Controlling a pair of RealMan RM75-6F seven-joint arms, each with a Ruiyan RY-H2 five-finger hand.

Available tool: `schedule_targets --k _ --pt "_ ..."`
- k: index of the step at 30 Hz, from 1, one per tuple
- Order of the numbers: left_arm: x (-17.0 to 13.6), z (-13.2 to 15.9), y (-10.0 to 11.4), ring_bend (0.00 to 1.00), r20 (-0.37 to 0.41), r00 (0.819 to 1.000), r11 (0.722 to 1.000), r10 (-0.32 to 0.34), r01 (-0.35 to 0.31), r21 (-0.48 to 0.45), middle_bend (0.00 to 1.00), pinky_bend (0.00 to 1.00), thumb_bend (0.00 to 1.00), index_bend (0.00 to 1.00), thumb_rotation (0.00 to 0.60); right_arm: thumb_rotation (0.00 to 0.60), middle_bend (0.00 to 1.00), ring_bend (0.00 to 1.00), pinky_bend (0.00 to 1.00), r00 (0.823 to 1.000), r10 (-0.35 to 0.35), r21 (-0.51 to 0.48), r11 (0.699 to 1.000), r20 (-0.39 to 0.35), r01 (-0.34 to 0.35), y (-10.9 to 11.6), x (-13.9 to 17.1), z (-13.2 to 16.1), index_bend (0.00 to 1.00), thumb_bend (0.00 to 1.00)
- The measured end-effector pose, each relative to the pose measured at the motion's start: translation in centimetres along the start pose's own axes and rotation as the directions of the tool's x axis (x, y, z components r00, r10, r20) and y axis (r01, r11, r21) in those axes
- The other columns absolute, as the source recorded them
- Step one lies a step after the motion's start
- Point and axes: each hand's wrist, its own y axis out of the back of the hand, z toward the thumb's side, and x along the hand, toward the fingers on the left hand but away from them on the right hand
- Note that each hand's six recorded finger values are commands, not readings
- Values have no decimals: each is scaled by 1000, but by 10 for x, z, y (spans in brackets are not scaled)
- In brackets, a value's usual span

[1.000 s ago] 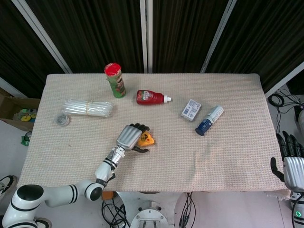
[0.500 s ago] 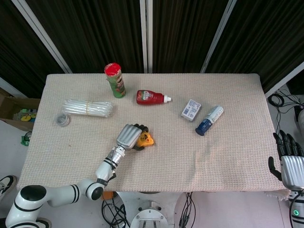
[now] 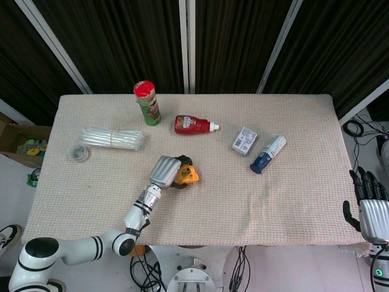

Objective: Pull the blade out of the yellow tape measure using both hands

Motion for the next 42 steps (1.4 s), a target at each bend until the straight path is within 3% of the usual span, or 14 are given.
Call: schedule_targets --k 3,5,9,12,16,21,27,33,42 --pt "2 7 14 624 0 999 996 48 -48 -72 613 803 217 615 600 600 76 0 217 1000 -16 -35 999 -18 15 1 -1 8 0 470" --pt "3 12 23 633 0 996 990 84 -83 -112 626 807 217 628 600 600 92 8 227 999 -22 -88 996 -28 19 2 -3 15 0 395" --pt "5 25 35 647 5 989 975 149 -146 -170 648 819 222 652 600 600 122 24 230 996 -43 -281 959 -77 20 7 -10 48 2 335" --pt "9 40 38 647 17 984 961 176 -168 -219 649 819 224 652 600 600 131 25 232 991 -70 -338 941 -114 28 11 -18 71 20 336" --pt "14 55 39 648 29 981 950 191 -177 -257 649 819 224 652 600 600 131 25 203 979 -113 -354 934 -167 47 11 -37 110 73 335" --pt "16 63 38 647 12 980 922 196 -180 -343 649 819 224 652 600 600 130 21 3 969 -134 -443 896 -206 29 4 -64 171 219 327" --pt "17 69 40 648 -29 980 873 197 -188 -450 649 818 227 652 600 600 128 12 0 973 -91 -533 845 -212 -37 -6 -86 217 269 326" --pt "18 71 42 647 -59 979 845 194 -198 -498 648 818 233 652 600 600 129 11 0 973 -69 -587 806 -220 -76 -11 -96 249 309 314" --pt "18 79 47 648 -80 980 798 180 -193 -571 647 817 238 652 600 600 129 11 0 971 -25 -600 790 -237 -126 -16 -102 270 334 230"
